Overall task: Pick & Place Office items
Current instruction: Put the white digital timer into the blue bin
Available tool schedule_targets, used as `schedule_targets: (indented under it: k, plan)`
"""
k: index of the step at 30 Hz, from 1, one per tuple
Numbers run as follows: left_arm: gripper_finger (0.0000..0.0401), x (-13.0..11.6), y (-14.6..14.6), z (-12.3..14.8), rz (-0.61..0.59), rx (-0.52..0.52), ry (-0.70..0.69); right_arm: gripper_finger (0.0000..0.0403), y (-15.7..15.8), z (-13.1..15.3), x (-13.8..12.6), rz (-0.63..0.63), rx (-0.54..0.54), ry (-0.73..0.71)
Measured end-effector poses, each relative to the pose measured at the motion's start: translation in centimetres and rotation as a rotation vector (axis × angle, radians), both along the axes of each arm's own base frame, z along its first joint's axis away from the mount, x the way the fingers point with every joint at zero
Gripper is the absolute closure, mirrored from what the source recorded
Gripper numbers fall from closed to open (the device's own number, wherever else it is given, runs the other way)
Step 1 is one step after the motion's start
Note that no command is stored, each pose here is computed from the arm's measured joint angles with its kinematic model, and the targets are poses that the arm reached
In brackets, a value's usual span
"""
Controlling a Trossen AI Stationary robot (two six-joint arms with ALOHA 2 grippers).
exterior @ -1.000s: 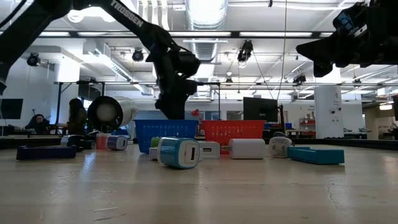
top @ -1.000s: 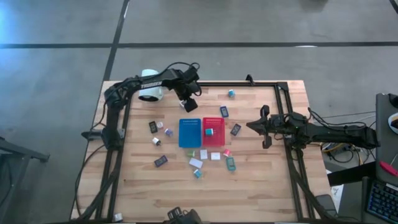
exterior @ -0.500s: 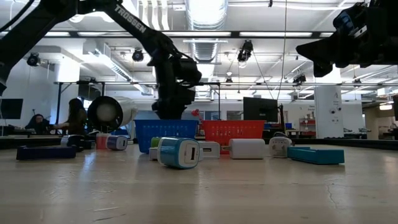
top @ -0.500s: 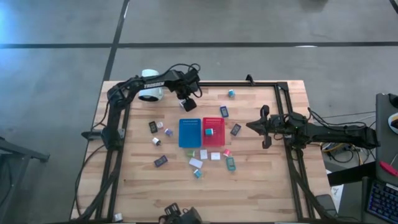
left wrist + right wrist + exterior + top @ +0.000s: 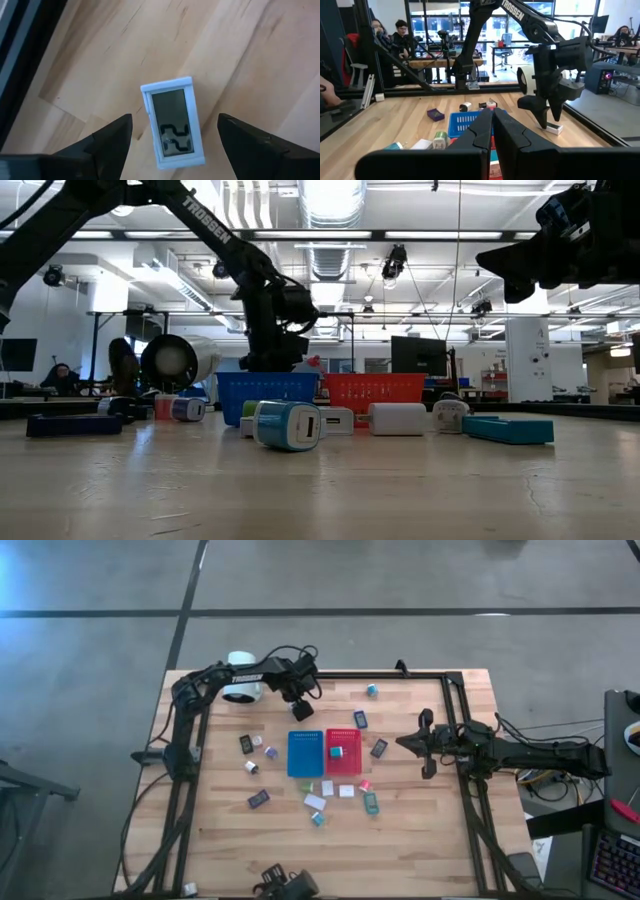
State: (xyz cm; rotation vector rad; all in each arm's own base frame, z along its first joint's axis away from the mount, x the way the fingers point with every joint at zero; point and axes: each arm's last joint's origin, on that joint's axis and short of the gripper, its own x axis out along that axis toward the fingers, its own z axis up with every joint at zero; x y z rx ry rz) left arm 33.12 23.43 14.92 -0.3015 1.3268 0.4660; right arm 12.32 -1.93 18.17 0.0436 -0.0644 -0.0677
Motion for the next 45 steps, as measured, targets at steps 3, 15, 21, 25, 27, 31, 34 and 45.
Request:
schedule_targets:
  k: [3,15,21,25,27,31,34,45]
  plan:
    - [0.0101,-0.3,-0.1,-0.6,-0.005,-0.003,0.008,0.0390,0.0,0.0,0.0,-0.001,-0.001,-0.001]
    - [0.0120,-0.8,-0.4,-1.8,-0.049,0.010,-0.001,0.0390,0.0,0.0,0.0,-0.006,-0.005,-0.004]
    - [0.0204,-0.9,-0.5,-2.0,-0.081,0.004,-0.005,0.0390,0.0,0.0,0.0,-0.007,-0.004,-0.003]
    - [0.0266,-0.7,-0.4,-1.8,-0.115,0.031,0.002,0.0390,0.0,0.0,0.0,-0.007,-0.004,-0.003]
    - [0.0266,-0.7,-0.3,-1.8,-0.130,0.036,0.001,0.0390,0.0,0.0,0.0,-0.007,-0.004,-0.003]
    - [0.0266,-0.6,-0.2,-1.4,-0.139,0.045,-0.002,0.0390,0.0,0.0,0.0,-0.007,-0.004,-0.003]
    - [0.0266,-0.8,-0.3,-0.6,-0.145,0.060,-0.016,0.0390,0.0,0.0,0.0,-0.007,-0.004,-0.003]
    - [0.0266,-3.6,-3.4,12.1,-0.180,0.195,-0.319,0.0390,0.0,0.0,0.0,-0.007,-0.003,-0.003]
